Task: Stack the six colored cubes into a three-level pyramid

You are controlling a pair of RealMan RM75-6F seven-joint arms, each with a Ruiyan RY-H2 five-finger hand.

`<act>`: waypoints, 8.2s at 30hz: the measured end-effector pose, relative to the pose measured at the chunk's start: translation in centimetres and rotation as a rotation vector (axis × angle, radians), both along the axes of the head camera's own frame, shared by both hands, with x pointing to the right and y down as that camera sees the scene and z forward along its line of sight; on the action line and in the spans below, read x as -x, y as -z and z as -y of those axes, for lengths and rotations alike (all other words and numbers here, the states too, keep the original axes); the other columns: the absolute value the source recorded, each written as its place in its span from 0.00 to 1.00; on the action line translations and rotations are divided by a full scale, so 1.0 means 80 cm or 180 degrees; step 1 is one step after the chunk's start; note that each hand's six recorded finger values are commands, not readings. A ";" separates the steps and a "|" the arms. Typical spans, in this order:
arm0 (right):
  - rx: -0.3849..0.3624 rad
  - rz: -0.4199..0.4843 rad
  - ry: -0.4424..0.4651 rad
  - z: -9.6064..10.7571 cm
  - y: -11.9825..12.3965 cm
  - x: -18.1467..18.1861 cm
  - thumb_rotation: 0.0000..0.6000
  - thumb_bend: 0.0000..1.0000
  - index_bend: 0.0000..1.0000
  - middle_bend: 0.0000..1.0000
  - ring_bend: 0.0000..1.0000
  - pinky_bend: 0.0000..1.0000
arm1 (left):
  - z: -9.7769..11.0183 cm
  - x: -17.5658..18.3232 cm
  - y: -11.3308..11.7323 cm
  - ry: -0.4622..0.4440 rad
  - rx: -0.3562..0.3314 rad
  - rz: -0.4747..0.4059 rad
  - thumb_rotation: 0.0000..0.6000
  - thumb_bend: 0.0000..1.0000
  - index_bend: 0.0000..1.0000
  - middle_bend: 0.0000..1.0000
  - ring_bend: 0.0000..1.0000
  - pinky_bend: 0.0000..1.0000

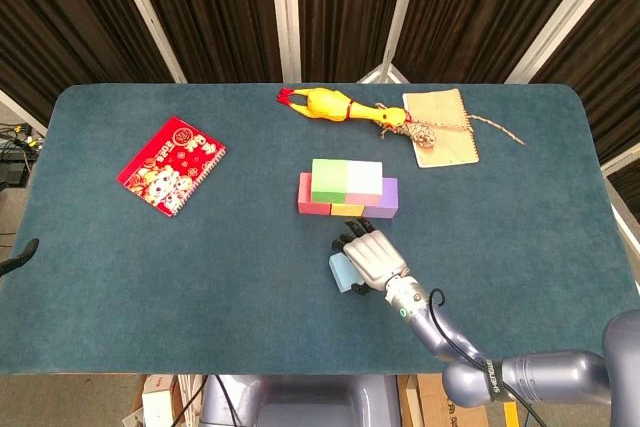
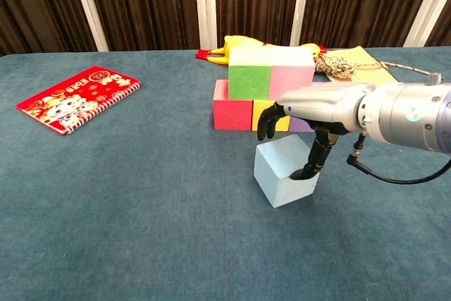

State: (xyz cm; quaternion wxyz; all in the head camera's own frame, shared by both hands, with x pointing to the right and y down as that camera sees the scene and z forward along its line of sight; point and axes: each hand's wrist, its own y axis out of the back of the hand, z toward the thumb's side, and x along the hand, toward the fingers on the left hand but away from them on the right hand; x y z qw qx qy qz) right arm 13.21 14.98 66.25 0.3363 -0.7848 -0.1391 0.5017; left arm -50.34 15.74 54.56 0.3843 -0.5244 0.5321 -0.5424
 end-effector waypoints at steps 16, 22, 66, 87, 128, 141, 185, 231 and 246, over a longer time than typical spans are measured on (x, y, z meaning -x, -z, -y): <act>0.0013 -0.0098 -0.0027 0.004 -0.010 -0.006 1.00 0.29 0.29 0.32 0.10 0.00 | 0.000 -0.002 -0.001 0.0014 0.0010 -0.0016 1.00 0.24 0.19 0.05 0.02 0.03; 0.0015 -0.0102 -0.0028 0.003 -0.012 -0.007 1.00 0.30 0.30 0.34 0.11 0.00 | 0.000 -0.001 0.000 0.0027 -0.0007 -0.0022 1.00 0.24 0.20 0.05 0.02 0.03; -0.0616 -0.0661 -0.0723 0.078 0.134 -0.158 1.00 0.33 0.41 0.40 0.17 0.00 | 0.002 0.003 0.001 0.0026 -0.0003 0.0048 1.00 0.24 0.20 0.05 0.02 0.03; -0.0441 -0.0942 -0.1042 0.195 0.180 -0.088 1.00 0.33 0.43 0.40 0.17 0.00 | 0.004 0.017 0.000 0.0070 0.0017 0.0275 1.00 0.24 0.20 0.04 0.00 0.03; 0.0017 -0.0644 -0.1079 0.255 0.113 0.047 1.00 0.33 0.43 0.40 0.17 0.00 | 0.006 0.028 0.001 0.0158 -0.0037 0.0338 1.00 0.18 0.20 0.02 0.00 0.03; 0.0060 -0.0658 -0.1071 0.252 0.107 0.049 1.00 0.33 0.43 0.40 0.17 0.00 | 0.006 0.027 0.001 0.0154 -0.0048 0.0344 1.00 0.18 0.20 0.02 0.00 0.03; 0.0109 -0.0665 -0.1067 0.245 0.090 0.052 1.00 0.33 0.43 0.40 0.17 0.00 | 0.004 0.029 0.004 0.0176 -0.0073 0.0345 1.00 0.18 0.20 0.02 0.00 0.03; 0.0190 -0.0725 -0.1098 0.240 0.091 0.045 1.00 0.33 0.22 0.26 0.06 0.00 | 0.005 0.031 0.000 0.0219 -0.0046 0.0394 1.00 0.18 0.19 0.02 0.00 0.03; 0.0209 -0.0747 -0.1103 0.238 0.090 0.047 1.00 0.33 0.22 0.26 0.06 0.00 | 0.005 0.030 0.000 0.0219 -0.0047 0.0385 1.00 0.18 0.19 0.02 0.00 0.03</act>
